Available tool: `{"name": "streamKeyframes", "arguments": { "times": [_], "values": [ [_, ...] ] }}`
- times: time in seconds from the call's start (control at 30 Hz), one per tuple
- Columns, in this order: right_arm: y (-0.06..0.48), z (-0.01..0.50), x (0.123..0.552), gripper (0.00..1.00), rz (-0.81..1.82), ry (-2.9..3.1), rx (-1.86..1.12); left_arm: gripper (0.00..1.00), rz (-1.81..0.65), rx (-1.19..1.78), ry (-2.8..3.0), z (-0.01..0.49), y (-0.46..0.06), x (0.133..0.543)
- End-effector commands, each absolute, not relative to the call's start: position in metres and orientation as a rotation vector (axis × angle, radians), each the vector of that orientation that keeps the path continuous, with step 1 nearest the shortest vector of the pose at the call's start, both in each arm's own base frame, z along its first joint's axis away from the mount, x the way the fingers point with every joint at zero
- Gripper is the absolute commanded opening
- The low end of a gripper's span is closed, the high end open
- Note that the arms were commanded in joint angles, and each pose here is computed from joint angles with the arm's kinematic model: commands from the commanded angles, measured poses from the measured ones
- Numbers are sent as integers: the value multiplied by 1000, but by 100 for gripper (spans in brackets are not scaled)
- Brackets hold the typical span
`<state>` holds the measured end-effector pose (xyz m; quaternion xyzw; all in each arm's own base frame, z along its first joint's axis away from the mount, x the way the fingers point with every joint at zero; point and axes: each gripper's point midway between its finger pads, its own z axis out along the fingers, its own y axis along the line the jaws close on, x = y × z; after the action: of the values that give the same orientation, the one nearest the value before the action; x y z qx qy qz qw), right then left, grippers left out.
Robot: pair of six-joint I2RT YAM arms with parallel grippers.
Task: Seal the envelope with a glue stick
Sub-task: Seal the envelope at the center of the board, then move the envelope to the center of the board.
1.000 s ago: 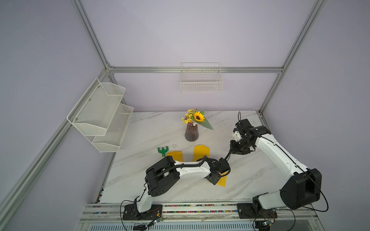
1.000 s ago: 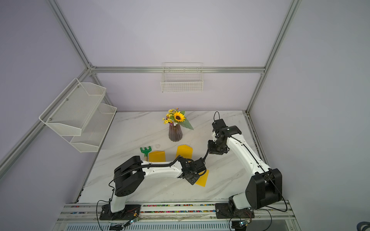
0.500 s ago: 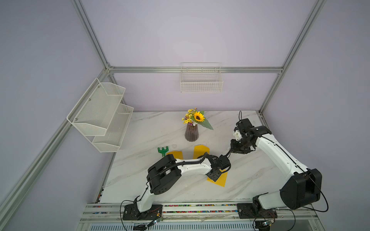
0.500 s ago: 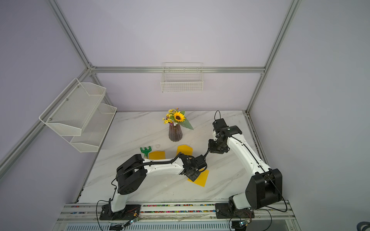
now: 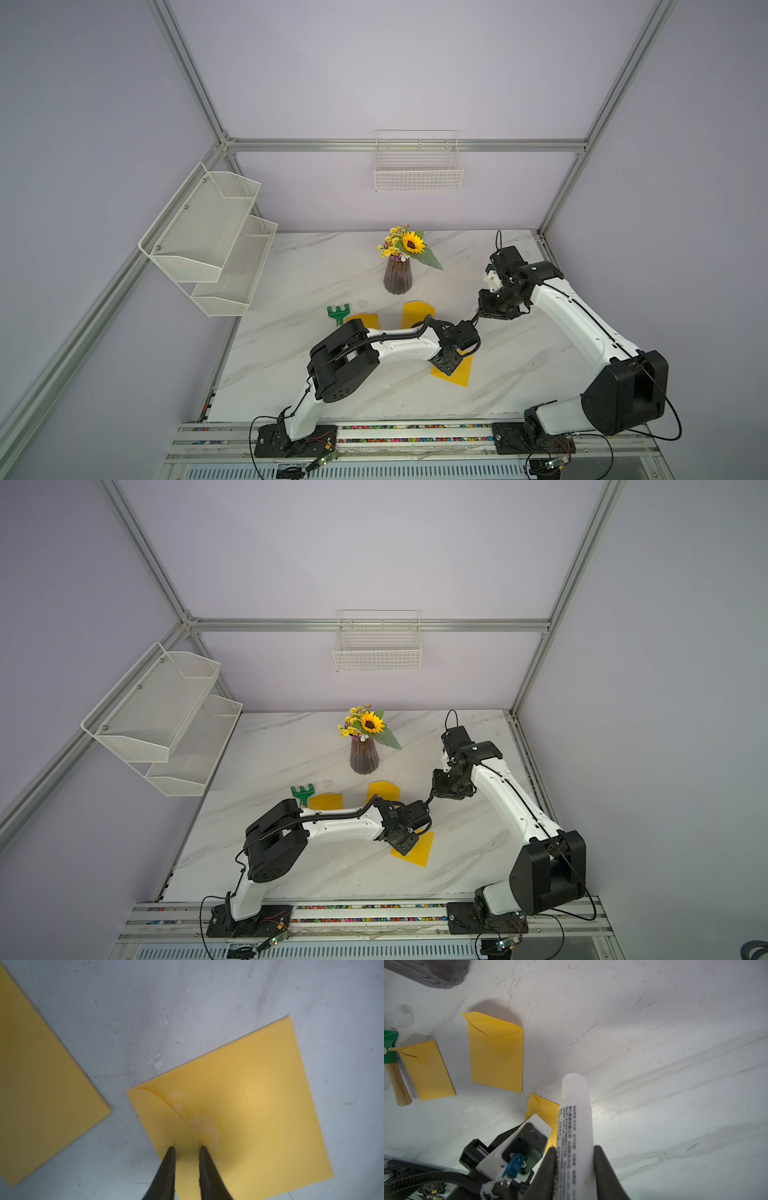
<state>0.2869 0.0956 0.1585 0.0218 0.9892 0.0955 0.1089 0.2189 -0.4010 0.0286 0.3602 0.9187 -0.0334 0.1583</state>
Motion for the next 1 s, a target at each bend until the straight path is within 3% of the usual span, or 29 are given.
{"name": "streamKeyframes", "arguments": {
  "times": [0.0,0.17,0.43,0.73,0.97],
  "values": [
    [92,157,283,0,254,2914,58,20,-135,996,2597,25,-416,231],
    [91,158,284,0,244,2910,65,21,-152,980,2577,34,-417,232],
    [81,168,287,0,202,2881,103,38,-255,986,2448,93,-416,233],
    [68,177,288,0,203,2846,169,55,-283,1143,2455,66,-384,197],
    [66,180,289,0,201,2842,178,61,-253,1215,2427,50,-392,186]
  ]
}}
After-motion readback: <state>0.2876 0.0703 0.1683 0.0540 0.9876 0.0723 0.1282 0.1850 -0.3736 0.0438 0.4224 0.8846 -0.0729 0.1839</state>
